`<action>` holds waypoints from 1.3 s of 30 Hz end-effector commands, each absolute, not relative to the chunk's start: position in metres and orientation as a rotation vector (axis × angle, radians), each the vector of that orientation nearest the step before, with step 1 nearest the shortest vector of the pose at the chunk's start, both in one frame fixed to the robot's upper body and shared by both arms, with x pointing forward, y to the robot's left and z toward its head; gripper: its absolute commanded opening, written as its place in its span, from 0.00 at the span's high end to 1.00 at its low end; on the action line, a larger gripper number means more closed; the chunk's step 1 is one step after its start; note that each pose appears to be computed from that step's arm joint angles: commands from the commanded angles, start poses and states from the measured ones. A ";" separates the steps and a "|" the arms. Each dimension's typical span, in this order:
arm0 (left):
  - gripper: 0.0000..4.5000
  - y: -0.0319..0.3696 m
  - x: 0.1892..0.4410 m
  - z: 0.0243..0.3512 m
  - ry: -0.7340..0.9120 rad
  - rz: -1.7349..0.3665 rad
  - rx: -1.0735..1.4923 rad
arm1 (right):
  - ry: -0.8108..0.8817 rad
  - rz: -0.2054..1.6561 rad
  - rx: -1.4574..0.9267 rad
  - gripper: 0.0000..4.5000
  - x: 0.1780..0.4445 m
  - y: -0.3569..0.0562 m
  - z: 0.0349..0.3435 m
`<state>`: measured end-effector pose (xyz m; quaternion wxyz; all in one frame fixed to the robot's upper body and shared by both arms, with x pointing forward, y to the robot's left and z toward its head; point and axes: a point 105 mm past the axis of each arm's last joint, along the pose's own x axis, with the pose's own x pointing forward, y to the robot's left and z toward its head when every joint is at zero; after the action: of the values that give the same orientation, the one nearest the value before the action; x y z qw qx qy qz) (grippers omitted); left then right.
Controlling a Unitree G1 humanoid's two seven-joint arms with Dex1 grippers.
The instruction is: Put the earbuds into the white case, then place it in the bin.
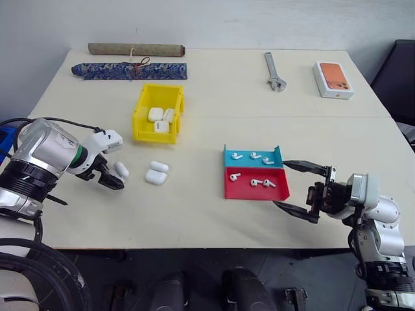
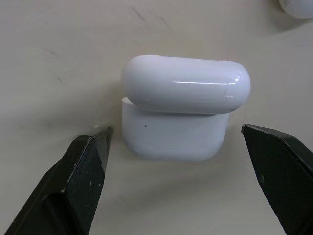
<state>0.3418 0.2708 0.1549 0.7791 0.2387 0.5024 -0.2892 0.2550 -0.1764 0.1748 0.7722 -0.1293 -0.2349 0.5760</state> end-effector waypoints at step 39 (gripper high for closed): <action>0.39 0.235 0.295 0.207 0.483 -1.105 0.306 | -0.508 1.173 -0.351 0.00 0.255 -0.188 0.188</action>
<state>0.3161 0.2563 0.1726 0.8353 0.1523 0.3254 -0.4161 0.2571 -0.1786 0.1755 0.7840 -0.1411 -0.2248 0.5612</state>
